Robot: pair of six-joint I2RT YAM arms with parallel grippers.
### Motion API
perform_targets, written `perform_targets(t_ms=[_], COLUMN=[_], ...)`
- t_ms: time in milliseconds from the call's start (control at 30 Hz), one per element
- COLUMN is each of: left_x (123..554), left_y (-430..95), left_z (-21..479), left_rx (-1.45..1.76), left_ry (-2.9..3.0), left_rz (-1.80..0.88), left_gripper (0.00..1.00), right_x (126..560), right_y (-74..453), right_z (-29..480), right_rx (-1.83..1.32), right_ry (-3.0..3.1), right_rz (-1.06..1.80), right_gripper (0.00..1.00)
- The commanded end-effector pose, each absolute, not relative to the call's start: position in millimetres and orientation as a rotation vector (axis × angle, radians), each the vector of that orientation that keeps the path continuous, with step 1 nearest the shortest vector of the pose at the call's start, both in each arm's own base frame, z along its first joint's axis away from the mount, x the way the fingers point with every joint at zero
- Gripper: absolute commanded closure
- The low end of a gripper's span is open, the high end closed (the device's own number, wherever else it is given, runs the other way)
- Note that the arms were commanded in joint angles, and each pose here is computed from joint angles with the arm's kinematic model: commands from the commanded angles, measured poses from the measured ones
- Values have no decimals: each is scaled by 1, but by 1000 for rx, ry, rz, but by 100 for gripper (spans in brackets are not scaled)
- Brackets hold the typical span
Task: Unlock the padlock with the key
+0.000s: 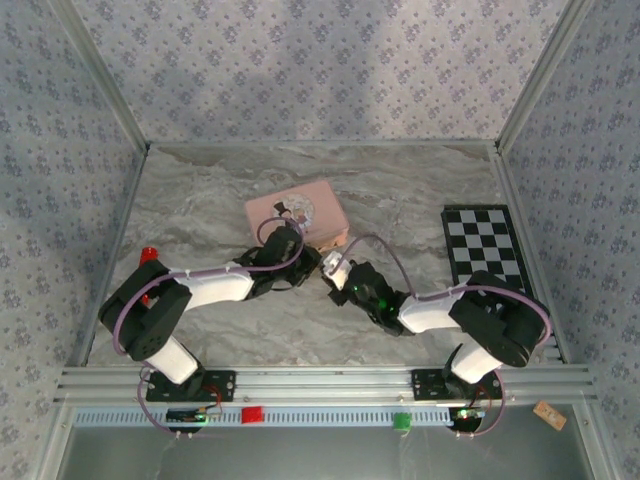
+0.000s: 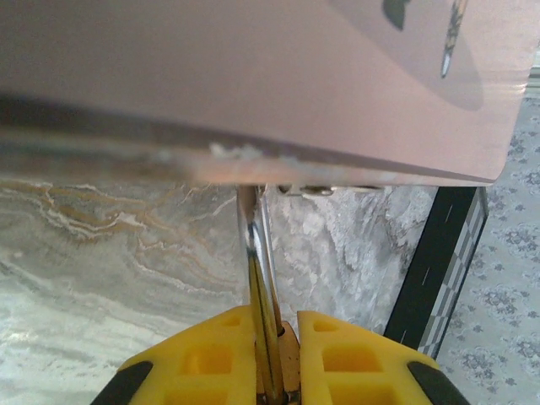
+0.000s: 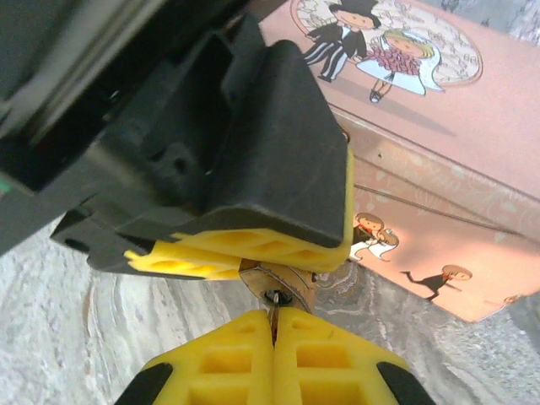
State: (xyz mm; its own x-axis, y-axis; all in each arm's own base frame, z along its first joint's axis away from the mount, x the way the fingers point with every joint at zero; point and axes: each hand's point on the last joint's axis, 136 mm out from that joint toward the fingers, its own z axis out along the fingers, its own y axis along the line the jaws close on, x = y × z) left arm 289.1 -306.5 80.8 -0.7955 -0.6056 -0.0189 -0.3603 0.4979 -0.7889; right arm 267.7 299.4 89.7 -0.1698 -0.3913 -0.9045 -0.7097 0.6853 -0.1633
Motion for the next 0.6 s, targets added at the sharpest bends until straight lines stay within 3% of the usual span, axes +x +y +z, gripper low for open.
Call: perform_targets(t_ms=[0,300,567], left_x=[280,282,283], left_y=[-325,-325,-324], left_z=[95,91,82], left_rx=[-715,-727,-737], left_ry=[2466,2467,2481], left_rz=[-1298,-1286,-1263], left_gripper=[100,100,100], right_x=[296,308,300], right_y=[288,257,271], right_z=[116,110,87], right_rx=[-576,-25,143], right_ry=[1883,2044,2098], right_rz=[472,917,1106], right_gripper=[100,100,100])
